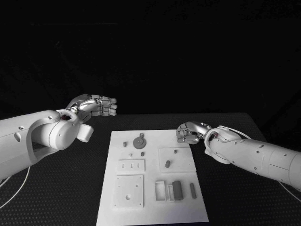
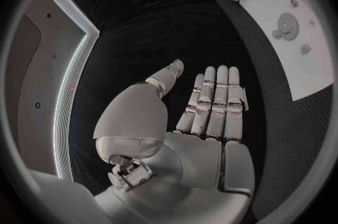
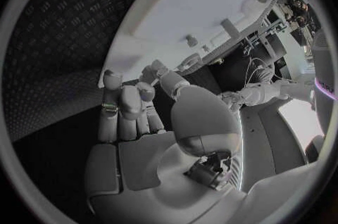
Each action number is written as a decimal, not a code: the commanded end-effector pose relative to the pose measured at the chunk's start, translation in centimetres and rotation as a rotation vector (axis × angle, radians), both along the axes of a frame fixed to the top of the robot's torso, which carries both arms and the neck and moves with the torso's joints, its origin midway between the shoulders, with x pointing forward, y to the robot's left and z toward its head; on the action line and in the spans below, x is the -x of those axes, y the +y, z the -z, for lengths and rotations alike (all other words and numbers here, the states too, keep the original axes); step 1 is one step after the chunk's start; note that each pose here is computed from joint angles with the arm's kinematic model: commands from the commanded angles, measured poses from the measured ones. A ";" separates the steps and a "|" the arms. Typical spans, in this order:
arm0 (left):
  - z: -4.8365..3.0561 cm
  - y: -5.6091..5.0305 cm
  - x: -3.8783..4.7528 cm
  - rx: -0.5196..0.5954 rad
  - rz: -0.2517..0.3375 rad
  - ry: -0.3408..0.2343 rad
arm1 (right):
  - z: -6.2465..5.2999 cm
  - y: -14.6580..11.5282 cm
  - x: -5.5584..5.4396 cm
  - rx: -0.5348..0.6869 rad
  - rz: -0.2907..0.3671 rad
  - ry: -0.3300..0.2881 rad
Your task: Assemble the parts on the task board
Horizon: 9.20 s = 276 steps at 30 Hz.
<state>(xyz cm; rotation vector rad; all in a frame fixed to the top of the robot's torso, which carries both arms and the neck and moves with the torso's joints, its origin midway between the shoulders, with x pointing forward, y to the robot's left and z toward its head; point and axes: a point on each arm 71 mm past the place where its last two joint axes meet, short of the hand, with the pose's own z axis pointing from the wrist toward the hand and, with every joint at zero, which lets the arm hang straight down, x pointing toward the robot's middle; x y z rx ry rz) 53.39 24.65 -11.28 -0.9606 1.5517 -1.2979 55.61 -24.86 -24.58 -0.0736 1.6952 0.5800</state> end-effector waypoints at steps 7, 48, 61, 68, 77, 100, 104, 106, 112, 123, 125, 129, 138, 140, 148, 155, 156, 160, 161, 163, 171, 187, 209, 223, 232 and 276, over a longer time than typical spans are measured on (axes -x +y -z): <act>1.01 -1.5 0.10 -0.259 0.129 0.059 | -2.7 2.9 0.0 0.046 -0.046 -0.026; 4.59 -8.4 1.21 -0.587 0.334 0.212 | -6.0 15.4 3.9 0.029 -0.235 -0.046; 5.07 -8.3 1.08 -0.613 0.325 0.224 | -6.4 16.1 4.5 0.016 -0.251 -0.063; 5.18 -8.4 1.07 -0.613 0.327 0.225 | -6.5 16.6 4.7 0.011 -0.259 -0.066; 5.15 -8.2 0.97 -0.603 0.317 0.222 | -6.5 17.3 5.0 0.015 -0.276 -0.065; 5.41 -8.7 1.06 -0.575 0.327 0.231 | -6.5 18.3 5.4 0.008 -0.293 -0.065; 5.60 -9.1 1.08 -0.568 0.330 0.235 | -6.4 18.4 5.5 0.007 -0.298 -0.062; 5.64 -9.1 1.06 -0.566 0.329 0.235 | -6.4 18.5 5.5 0.008 -0.298 -0.061; 5.65 -9.0 1.01 -0.557 0.321 0.237 | -6.3 18.3 5.5 0.013 -0.296 -0.056; 5.64 -8.6 0.98 -0.552 0.313 0.239 | -6.0 17.8 5.1 0.022 -0.281 -0.050; 5.64 -8.5 0.98 -0.552 0.314 0.240 | -6.0 17.8 5.0 0.023 -0.279 -0.050; 5.66 -8.4 0.96 -0.553 0.313 0.242 | -5.9 17.7 5.0 0.023 -0.277 -0.049; 5.67 -8.3 0.94 -0.553 0.312 0.242 | -5.8 17.7 5.1 0.021 -0.278 -0.047; 5.67 -8.3 0.94 -0.553 0.312 0.242 | -5.8 17.7 5.1 0.020 -0.277 -0.047; 5.65 -8.2 0.87 -0.554 0.301 0.240 | -5.8 17.7 5.2 0.018 -0.280 -0.046; 5.67 -8.1 0.72 -0.559 0.276 0.235 | -5.8 17.7 5.2 0.010 -0.281 -0.041; 5.68 -8.1 0.71 -0.558 0.272 0.234 | -5.8 17.7 5.2 0.007 -0.280 -0.039; 5.70 -7.9 0.63 -0.557 0.261 0.232 | -5.9 17.5 5.1 -0.030 -0.265 -0.035; 5.73 -7.8 0.60 -0.559 0.261 0.233 | -5.9 17.4 5.0 -0.038 -0.259 -0.032; 5.76 -7.8 0.59 -0.561 0.262 0.234 | -5.9 17.2 4.9 -0.046 -0.252 -0.034; 5.93 -7.7 0.68 -0.571 0.269 0.242 | -5.8 16.2 4.3 -0.056 -0.220 -0.042; 6.26 -7.2 0.74 -0.649 0.289 0.253 | -5.7 12.3 2.4 -0.090 -0.116 -0.059; 9.29 -7.2 2.03 -0.910 0.280 0.300 | -8.8 4.2 -2.8 -0.251 0.152 -0.089; 10.58 -7.4 2.37 -0.945 0.273 0.340 | -9.0 4.0 -2.9 -0.260 0.157 -0.078; 11.74 -8.1 2.52 -0.998 0.282 0.324 | -9.0 4.5 -2.7 -0.263 0.142 -0.071; 13.38 -9.1 2.70 -1.047 0.335 0.333 | -9.0 5.1 -2.6 -0.262 0.125 -0.058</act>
